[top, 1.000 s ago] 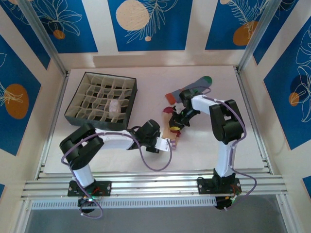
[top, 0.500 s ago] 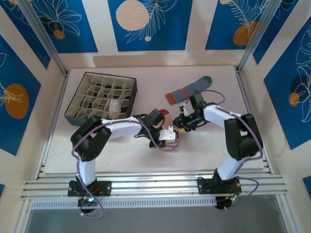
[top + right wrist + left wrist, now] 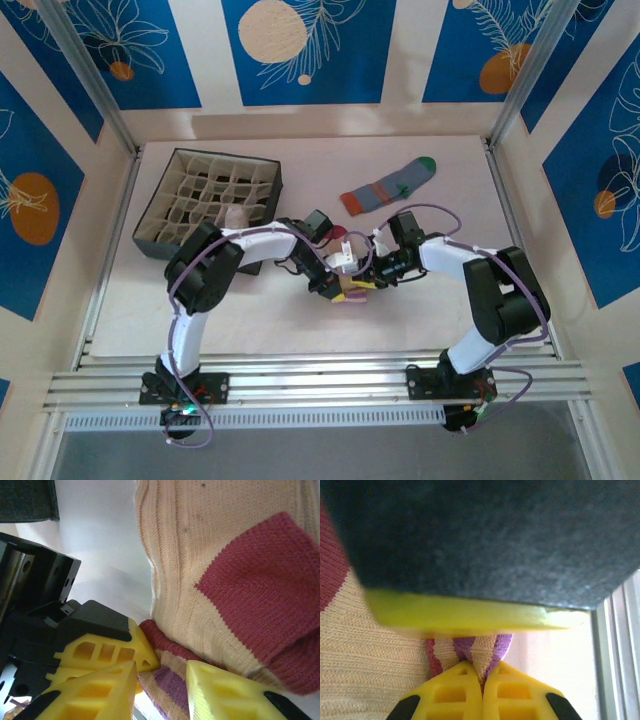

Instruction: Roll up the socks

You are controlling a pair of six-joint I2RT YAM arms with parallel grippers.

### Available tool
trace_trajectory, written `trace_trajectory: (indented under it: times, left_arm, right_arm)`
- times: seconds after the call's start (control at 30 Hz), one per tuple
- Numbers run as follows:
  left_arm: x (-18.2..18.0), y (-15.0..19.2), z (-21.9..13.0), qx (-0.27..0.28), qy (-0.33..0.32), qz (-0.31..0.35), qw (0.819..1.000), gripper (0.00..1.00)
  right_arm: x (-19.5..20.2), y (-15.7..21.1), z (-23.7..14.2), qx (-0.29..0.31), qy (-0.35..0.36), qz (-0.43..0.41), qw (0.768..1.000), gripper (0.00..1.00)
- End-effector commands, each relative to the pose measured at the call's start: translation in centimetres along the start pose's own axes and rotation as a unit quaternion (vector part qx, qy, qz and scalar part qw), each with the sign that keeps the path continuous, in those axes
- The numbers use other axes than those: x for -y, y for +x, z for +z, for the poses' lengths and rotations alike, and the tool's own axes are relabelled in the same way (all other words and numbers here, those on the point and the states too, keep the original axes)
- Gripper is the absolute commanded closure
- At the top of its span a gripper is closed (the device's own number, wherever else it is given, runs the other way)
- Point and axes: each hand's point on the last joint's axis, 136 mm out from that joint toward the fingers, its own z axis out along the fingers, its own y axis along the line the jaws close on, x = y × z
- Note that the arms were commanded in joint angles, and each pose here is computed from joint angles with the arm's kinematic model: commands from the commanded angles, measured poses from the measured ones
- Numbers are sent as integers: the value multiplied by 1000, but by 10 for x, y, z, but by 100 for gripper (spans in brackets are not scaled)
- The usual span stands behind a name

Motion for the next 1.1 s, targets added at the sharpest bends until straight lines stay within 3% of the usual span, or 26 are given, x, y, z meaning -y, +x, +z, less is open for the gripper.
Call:
trace_trajectory:
  times: [0.0,0.23,0.57,1.07]
  left_arm:
    - [-6,37,12,-53,14,-92,994,100]
    - [-19,33,10,-42,18,-150,988,100]
    - [-33,25,-4,16,44,-224,973,100]
    - [-54,37,-4,19,29,-283,959,100]
  right_arm:
    - [-4,9,7,-16,-12,-9,1000,63]
    - [15,16,16,-31,39,-10,999,60]
    - [18,19,16,-36,49,-10,998,57]
    - [16,21,10,-31,67,-22,997,54]
